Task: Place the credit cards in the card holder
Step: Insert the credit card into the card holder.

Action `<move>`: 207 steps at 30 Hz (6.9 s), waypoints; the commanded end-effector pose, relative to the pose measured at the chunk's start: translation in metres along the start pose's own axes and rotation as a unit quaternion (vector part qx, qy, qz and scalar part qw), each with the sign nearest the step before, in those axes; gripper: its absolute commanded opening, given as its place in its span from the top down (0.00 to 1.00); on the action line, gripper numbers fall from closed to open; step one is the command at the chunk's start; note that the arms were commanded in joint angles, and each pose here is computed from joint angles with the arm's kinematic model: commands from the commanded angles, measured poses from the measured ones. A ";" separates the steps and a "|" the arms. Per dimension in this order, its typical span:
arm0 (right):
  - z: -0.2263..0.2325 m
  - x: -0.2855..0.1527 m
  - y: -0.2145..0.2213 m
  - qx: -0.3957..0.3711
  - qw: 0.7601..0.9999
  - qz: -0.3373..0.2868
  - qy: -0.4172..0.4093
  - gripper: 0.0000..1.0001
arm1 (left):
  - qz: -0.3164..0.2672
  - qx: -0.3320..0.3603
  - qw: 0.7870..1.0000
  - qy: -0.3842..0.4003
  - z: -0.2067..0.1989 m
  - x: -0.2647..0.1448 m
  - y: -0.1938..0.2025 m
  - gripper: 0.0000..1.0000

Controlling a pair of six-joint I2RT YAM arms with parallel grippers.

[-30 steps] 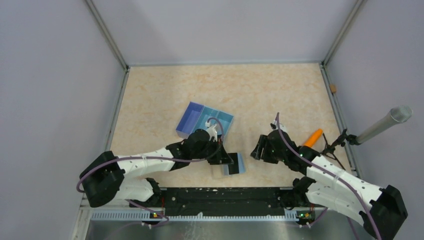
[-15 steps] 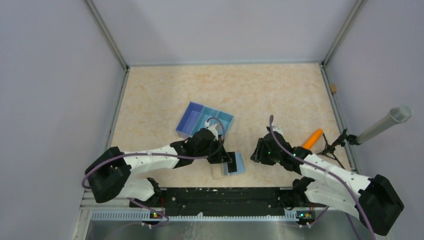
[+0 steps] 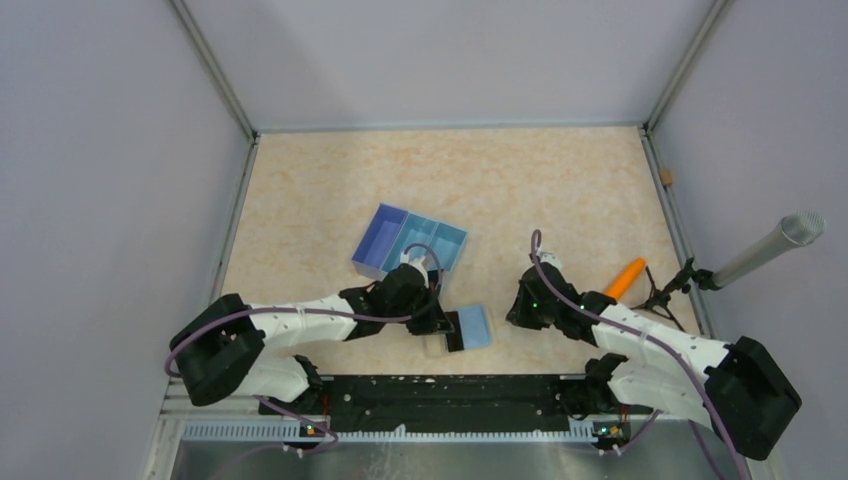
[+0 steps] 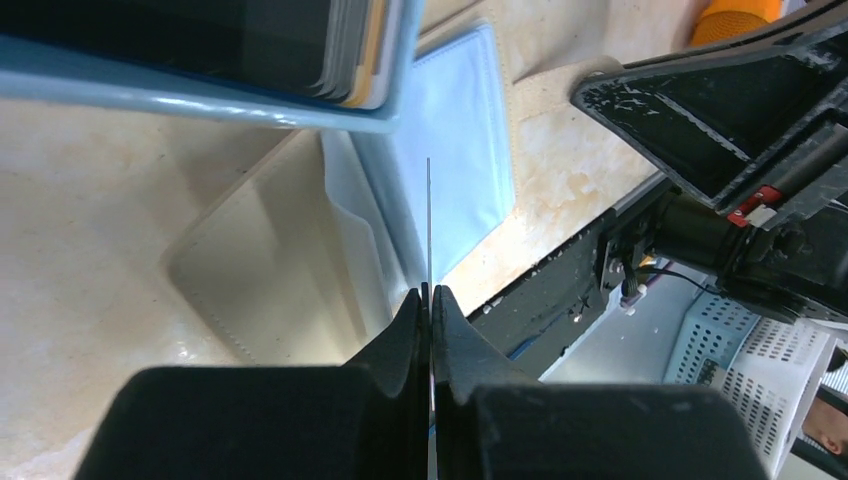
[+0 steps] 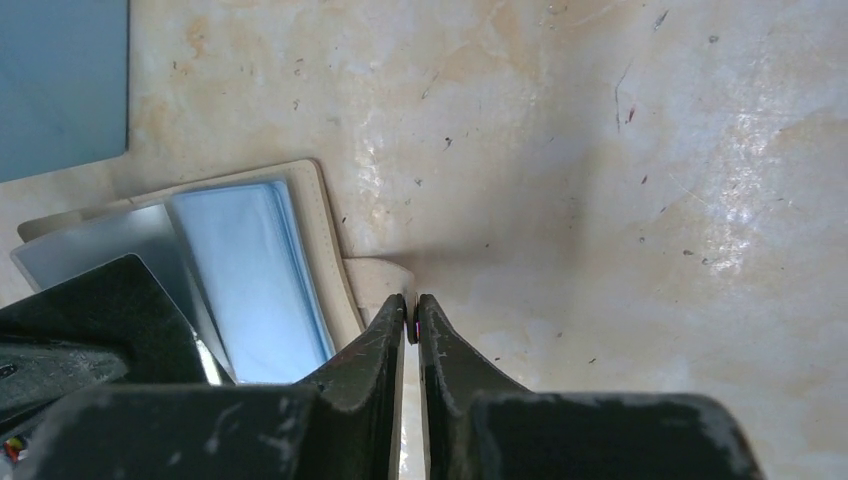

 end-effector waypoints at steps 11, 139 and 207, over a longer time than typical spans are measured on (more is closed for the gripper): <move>-0.010 0.003 0.001 0.009 1.000 -0.001 0.026 1.00 | -0.013 -0.041 0.999 0.011 0.010 -0.001 -0.002 1.00; -0.014 0.001 0.007 0.009 0.999 0.013 0.034 1.00 | 0.030 -0.066 0.996 0.041 0.038 0.016 0.006 1.00; -0.018 -0.002 0.004 0.011 0.999 0.002 0.045 1.00 | 0.002 0.013 1.000 0.009 0.015 0.024 -0.003 0.64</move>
Point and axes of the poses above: each gripper's point midway between its finger pads, its own x axis out along the fingers, its own z axis along the line the jaws close on, y = z × x, the point moved 2 cm from there along -x, back along the fingers, and after that the axes turned 2 degrees about -x, right-handed, at the moved point
